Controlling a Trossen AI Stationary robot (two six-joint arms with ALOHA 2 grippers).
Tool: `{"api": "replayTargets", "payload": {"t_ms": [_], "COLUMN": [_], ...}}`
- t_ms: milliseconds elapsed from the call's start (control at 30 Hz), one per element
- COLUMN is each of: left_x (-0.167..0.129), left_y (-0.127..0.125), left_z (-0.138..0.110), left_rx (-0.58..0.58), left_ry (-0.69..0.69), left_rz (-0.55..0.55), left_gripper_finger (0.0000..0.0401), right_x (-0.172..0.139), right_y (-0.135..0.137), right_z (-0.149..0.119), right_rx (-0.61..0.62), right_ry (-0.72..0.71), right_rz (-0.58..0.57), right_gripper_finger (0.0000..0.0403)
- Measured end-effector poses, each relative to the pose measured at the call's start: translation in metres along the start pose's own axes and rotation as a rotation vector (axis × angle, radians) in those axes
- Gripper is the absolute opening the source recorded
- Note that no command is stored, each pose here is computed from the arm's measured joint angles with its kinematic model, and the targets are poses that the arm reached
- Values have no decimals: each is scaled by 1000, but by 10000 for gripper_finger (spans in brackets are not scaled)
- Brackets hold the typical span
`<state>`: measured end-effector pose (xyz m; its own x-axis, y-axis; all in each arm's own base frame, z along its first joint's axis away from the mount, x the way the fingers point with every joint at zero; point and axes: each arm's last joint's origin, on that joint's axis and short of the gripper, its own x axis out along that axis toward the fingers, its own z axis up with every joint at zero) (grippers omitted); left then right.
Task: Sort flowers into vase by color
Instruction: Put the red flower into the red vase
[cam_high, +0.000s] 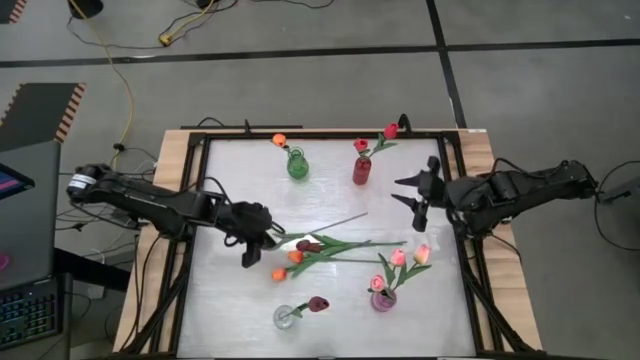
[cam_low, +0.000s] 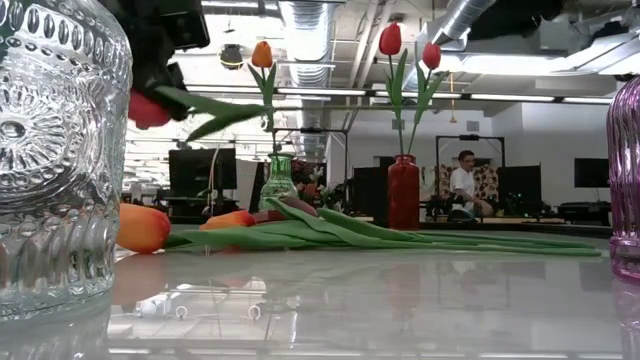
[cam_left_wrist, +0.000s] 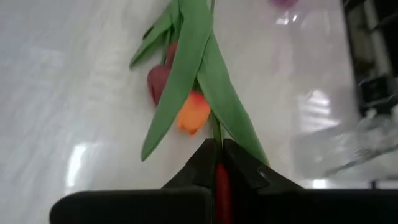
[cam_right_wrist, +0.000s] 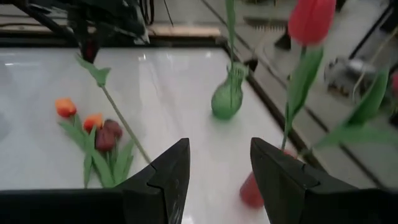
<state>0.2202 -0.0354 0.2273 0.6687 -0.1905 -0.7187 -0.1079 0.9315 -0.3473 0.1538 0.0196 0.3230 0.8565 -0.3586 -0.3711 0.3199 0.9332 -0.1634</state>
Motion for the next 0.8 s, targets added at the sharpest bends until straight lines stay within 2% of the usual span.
{"api": "replayTargets", "payload": {"t_ms": [133, 400, 600, 800], "left_x": [-3, -7, -15, -19], "left_y": [2, 7, 17, 26], "left_z": [11, 43, 55, 62], "left_rx": [-71, -205, -458, -672], "left_ry": [-79, -290, -328, -353], "left_rz": [-65, -275, -381, -428], "left_gripper_finger": [2, 2, 2, 2], "right_x": [0, -1, -3, -5], "right_y": [0, 1, 0, 0], "right_z": [7, 15, 24, 32], "right_rx": [-57, -155, -288, -402], "right_ry": [-60, -135, -218, -292], "right_rz": [2, -5, -29, -64], "right_gripper_finger": [195, 195, 195, 195]}}
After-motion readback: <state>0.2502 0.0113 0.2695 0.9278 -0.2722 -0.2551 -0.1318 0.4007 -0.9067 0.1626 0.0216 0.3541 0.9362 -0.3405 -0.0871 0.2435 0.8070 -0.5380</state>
